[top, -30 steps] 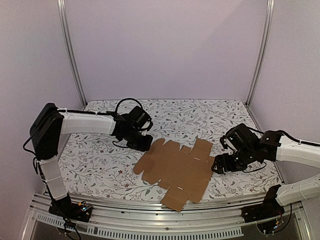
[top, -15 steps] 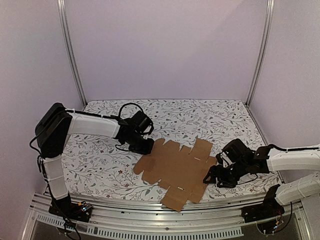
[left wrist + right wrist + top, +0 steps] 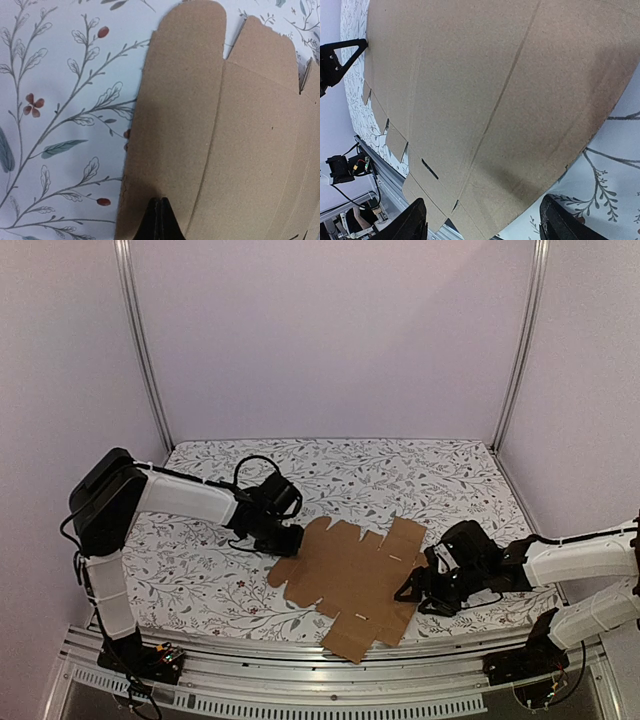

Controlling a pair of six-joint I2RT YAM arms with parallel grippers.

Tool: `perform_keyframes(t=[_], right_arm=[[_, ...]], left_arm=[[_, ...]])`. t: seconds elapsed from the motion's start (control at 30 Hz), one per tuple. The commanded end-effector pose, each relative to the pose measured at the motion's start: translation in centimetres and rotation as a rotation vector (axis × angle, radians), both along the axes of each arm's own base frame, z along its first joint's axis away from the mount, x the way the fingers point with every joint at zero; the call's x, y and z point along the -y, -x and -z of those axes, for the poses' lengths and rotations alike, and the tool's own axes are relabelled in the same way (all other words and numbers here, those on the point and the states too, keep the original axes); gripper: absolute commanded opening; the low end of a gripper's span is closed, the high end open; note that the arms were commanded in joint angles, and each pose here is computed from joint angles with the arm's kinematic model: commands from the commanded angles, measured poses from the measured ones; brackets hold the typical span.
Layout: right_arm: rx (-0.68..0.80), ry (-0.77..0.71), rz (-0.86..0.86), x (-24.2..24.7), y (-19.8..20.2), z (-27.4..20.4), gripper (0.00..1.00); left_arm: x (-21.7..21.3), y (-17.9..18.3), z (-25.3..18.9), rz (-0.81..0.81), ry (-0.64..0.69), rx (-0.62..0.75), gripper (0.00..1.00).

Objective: Fold the paper box

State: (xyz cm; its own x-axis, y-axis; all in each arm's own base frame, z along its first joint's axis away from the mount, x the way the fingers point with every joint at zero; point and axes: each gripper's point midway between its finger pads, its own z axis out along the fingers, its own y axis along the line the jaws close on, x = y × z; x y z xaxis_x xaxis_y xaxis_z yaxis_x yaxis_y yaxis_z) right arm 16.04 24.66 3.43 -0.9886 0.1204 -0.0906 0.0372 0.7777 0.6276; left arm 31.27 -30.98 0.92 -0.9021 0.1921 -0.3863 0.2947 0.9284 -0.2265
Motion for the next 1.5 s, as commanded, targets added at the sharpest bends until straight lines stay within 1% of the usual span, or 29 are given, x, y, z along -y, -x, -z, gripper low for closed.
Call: perform_keyframes(t=[0.0,0.23,0.47,0.63,0.77,0.93,1.0,1.23,1.47], right_arm=[[0.014,-0.039,0.036,-0.6,-1.0,0.0,0.75],[0.056,-0.049,0.06,-1.3,-2.9,-0.6,0.71],[0.131,-0.129,0.069,-3.4,-6.0,-2.6,0.67],[0.145,-0.186,0.069,-5.3,-7.6,-3.1,0.63],[0.156,-0.218,0.064,-6.6,-8.9,-3.2,0.58],[0.147,-0.21,0.05,-7.2,-10.3,-2.2,0.51],[0.14,-0.202,0.048,-7.0,-10.6,-1.5,0.46],[0.12,-0.222,0.02,-7.3,-10.4,-0.1,0.45],[0.073,-0.289,0.03,-7.4,-9.3,1.3,0.41]], left_arm=[[-2.1,1.6,1.9,-0.029,-0.077,-0.024,0.0],[-3.8,2.6,1.9,-0.074,-0.091,-0.025,0.0],[-5.2,4.2,1.8,-0.155,-0.056,-0.044,0.0],[-5.8,5.1,1.8,-0.208,-0.035,-0.054,0.0],[-6.8,5.6,1.7,-0.264,-0.029,-0.05,0.0],[-8.5,6.0,1.1,-0.329,-0.051,-0.029,0.0],[-9.0,6.2,0.8,-0.352,-0.048,-0.024,0.0],[-9.8,7.0,0.4,-0.406,-0.001,-0.024,0.0],[-10.1,7.2,0.5,-0.431,-0.002,-0.025,0.0]])
